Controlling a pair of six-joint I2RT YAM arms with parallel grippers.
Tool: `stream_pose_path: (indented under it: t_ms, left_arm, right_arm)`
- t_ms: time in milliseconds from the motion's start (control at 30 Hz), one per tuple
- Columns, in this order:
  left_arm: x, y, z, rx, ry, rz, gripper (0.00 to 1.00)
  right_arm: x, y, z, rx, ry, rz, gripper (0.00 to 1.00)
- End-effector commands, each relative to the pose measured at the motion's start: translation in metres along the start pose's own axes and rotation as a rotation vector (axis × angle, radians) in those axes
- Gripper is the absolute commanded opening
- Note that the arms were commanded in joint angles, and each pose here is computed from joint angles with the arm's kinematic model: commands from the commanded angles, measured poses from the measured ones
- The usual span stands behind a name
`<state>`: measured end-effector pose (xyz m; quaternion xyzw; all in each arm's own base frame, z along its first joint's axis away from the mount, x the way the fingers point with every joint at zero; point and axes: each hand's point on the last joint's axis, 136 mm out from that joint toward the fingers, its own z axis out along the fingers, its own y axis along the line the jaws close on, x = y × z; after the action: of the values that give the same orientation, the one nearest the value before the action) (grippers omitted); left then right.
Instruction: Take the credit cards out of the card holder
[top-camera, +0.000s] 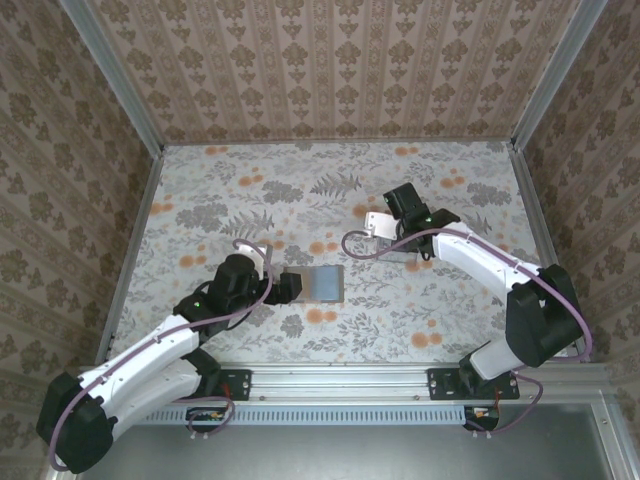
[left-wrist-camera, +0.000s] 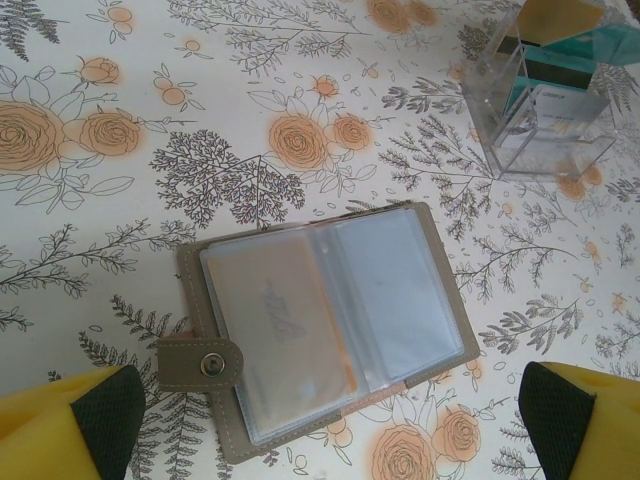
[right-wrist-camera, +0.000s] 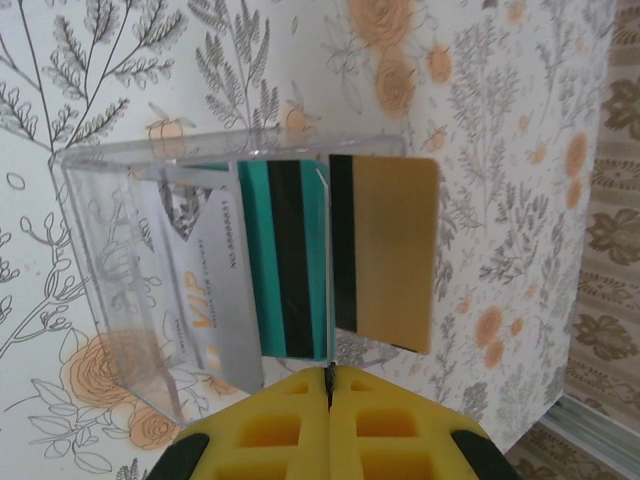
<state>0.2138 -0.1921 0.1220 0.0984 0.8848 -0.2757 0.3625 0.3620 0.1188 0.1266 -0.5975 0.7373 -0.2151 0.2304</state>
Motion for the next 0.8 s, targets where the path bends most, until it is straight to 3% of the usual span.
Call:
stream_pose_path:
  t_ms: [0, 600, 667, 700, 733, 767]
  left_arm:
    - [0.003, 0.005, -0.002, -0.019, 0.005, -0.002, 1.0]
    - [0.003, 0.007, -0.001, -0.026, 0.006, -0.002, 1.0]
    - [0.004, 0.007, -0.001, -0.025, 0.009, -0.002, 1.0]
    - [0.004, 0.006, -0.001, -0.023, 0.011, -0.002, 1.0]
    - [0.004, 0.006, -0.001, -0.022, 0.01, -0.002, 1.0]
    - [0.004, 0.006, 0.0, -0.022, 0.01, -0.002, 1.0]
  right_arm:
    - [0.004, 0.007, 0.006, -0.025, 0.004, -0.015, 0.0]
    - [-0.002, 0.007, 0.027, -0.054, 0.021, -0.004, 0.01]
    - [-0.003, 0.004, 0.028, -0.048, 0.024, -0.002, 0.08]
    - [-0.004, 0.003, 0.029, -0.044, 0.026, -0.002, 0.21]
    - [-0.004, 0.0, 0.03, -0.034, 0.027, 0.004, 0.41]
    - [-0.004, -0.003, 0.032, -0.021, 0.03, 0.011, 0.44]
